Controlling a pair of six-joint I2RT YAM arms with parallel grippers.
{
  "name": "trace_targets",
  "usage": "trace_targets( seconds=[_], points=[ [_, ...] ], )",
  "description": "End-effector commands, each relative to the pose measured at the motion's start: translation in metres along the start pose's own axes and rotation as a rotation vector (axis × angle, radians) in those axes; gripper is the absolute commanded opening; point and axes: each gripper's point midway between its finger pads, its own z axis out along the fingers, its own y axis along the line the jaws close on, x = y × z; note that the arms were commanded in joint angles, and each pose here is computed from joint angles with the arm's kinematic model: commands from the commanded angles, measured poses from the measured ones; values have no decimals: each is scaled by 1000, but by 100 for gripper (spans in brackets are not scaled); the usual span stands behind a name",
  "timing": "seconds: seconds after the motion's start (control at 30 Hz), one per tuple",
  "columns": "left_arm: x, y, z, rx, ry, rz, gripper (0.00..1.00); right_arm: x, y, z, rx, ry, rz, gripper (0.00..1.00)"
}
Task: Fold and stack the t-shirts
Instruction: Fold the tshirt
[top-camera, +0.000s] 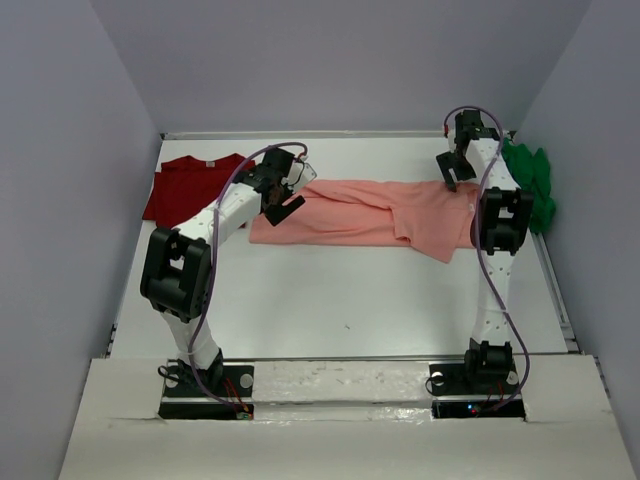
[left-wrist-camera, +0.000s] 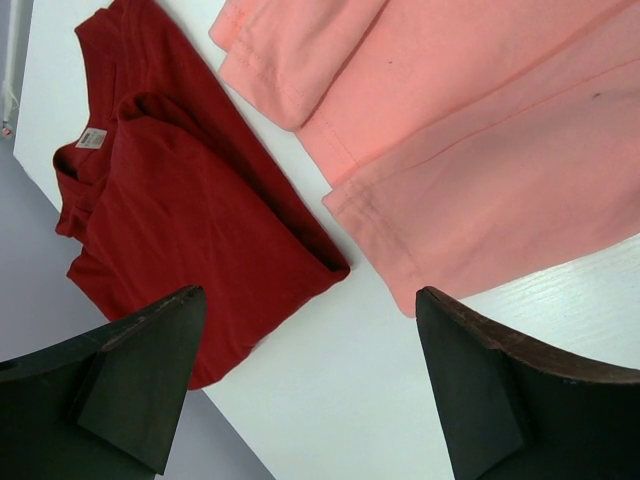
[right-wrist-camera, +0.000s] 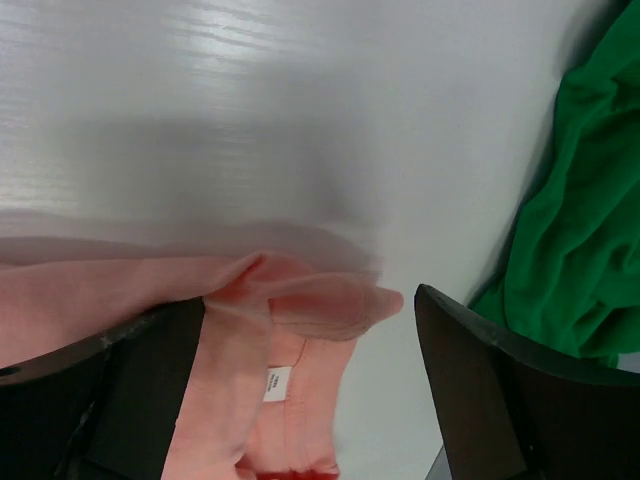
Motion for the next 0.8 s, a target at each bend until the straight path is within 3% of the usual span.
trace_targets(
  seconds=[0.0,0.17,0.23,0.4,0.47,0.53,0.57,0.6,0.77],
  points=[
    [-1,7,-5,-41,-7,-9,99,-29,-24,-33,67,-126,41,100],
    [-10,25,-3,-103,-52,-60,99,-33,-30,-84,21,-209,68,100],
    [-20,39,-8,-121,-127,-96,99,-33,-37,-116,15,-250,84,100],
    [-50,47,-9,30,-370,-124,99,3,-8,-149,-129,-255,96,97],
    [-50,43,6,105,-375,-120,99,14,3,-169,-191,-280,107,95],
    [-52,44,24,208,-378,-144,92,38,19,-166,-235,-236,100,94],
    [-66,54,23,226,-416,-157,84,42,24,-176,-267,-258,102,92],
    [-52,48,46,281,-362,-194,79,47,28,-177,-280,-253,104,91],
    [-61,56,63,410,-400,-272,57,78,51,-175,-353,-210,105,86]
  ],
)
